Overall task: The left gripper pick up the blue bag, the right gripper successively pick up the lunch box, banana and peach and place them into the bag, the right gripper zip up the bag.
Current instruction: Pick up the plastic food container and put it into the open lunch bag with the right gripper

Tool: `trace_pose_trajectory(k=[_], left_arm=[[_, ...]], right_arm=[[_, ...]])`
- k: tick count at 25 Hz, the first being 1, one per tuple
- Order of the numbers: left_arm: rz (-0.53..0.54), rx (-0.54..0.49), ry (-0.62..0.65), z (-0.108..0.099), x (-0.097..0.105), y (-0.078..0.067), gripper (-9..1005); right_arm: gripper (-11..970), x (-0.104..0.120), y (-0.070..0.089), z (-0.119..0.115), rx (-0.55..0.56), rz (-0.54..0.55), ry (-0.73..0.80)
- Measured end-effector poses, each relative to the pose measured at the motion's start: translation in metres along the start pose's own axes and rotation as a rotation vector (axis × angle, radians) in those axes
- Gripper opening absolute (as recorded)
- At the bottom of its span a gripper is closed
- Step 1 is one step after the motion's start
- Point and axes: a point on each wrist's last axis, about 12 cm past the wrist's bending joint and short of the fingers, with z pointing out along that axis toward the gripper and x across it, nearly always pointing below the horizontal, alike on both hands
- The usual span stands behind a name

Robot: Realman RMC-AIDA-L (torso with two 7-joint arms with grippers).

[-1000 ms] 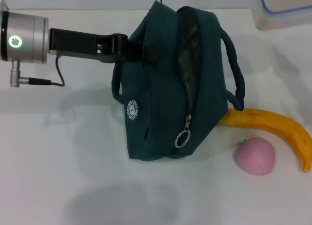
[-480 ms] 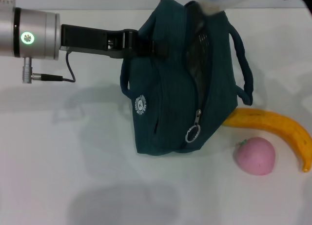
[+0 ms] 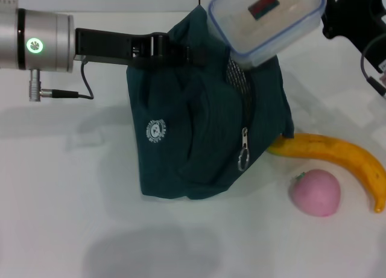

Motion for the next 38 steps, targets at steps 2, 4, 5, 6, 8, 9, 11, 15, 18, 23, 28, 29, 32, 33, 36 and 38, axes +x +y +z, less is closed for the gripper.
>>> trace_pose_trajectory(k=[2, 4, 5, 6, 8, 9, 11, 15, 18, 23, 28, 29, 32, 33, 36, 38], left_arm=[[-0.012, -0.002, -0.007, 0.002, 0.000, 0.002, 43], [-0.025, -0.002, -0.016, 0.004, -0.001, 0.004, 43], [-0.031, 0.001, -0.023, 0.004, 0.000, 0.006, 43], [-0.033, 0.004, -0.027, 0.004, 0.000, 0.006, 43], [-0.035, 0.015, -0.040, 0.005, -0.001, 0.006, 43], [-0.033, 0.019, -0.044, 0.005, -0.001, 0.006, 43], [-0.030, 0.025, -0.050, 0.005, -0.002, 0.005, 43], [-0.027, 0.035, -0.050, 0.008, -0.003, 0.004, 43], [-0.028, 0.045, -0.040, 0.013, -0.005, 0.002, 43], [-0.047, 0.066, -0.010, 0.023, -0.005, 0.001, 43], [-0.043, 0.070, -0.003, 0.025, -0.007, 0.000, 43], [-0.039, 0.072, -0.004, 0.026, -0.007, -0.001, 44], [-0.032, 0.078, -0.006, 0.027, -0.007, -0.001, 44], [-0.031, 0.081, -0.005, 0.028, -0.007, -0.001, 44], [-0.026, 0.092, 0.004, 0.032, -0.006, -0.003, 44], [-0.018, 0.096, 0.019, 0.036, -0.006, -0.005, 44]], right_arm=[[95, 0.000, -0.003, -0.005, 0.017, -0.014, -0.002], [95, 0.000, -0.005, -0.010, 0.031, -0.031, -0.003], [95, 0.000, -0.005, -0.010, 0.031, -0.031, -0.003], [95, 0.000, -0.007, -0.012, 0.051, -0.053, -0.002], [95, -0.001, -0.008, -0.012, 0.067, -0.068, -0.004], [95, -0.002, -0.009, -0.013, 0.077, -0.077, -0.005], [95, -0.002, -0.012, -0.013, 0.099, -0.094, 0.000], [95, -0.001, -0.015, -0.010, 0.147, -0.125, 0.046], [95, 0.000, -0.014, -0.008, 0.156, -0.147, 0.079], [96, 0.004, -0.009, 0.005, 0.121, -0.150, 0.118], [96, 0.011, -0.009, 0.014, 0.132, -0.167, 0.185], [96, 0.011, -0.011, 0.015, 0.150, -0.178, 0.196], [96, 0.012, -0.017, 0.013, 0.196, -0.209, 0.203], [96, 0.011, -0.018, 0.012, 0.202, -0.213, 0.198], [96, 0.014, -0.022, 0.011, 0.207, -0.216, 0.186], [96, 0.017, -0.023, 0.015, 0.215, -0.216, 0.191]])
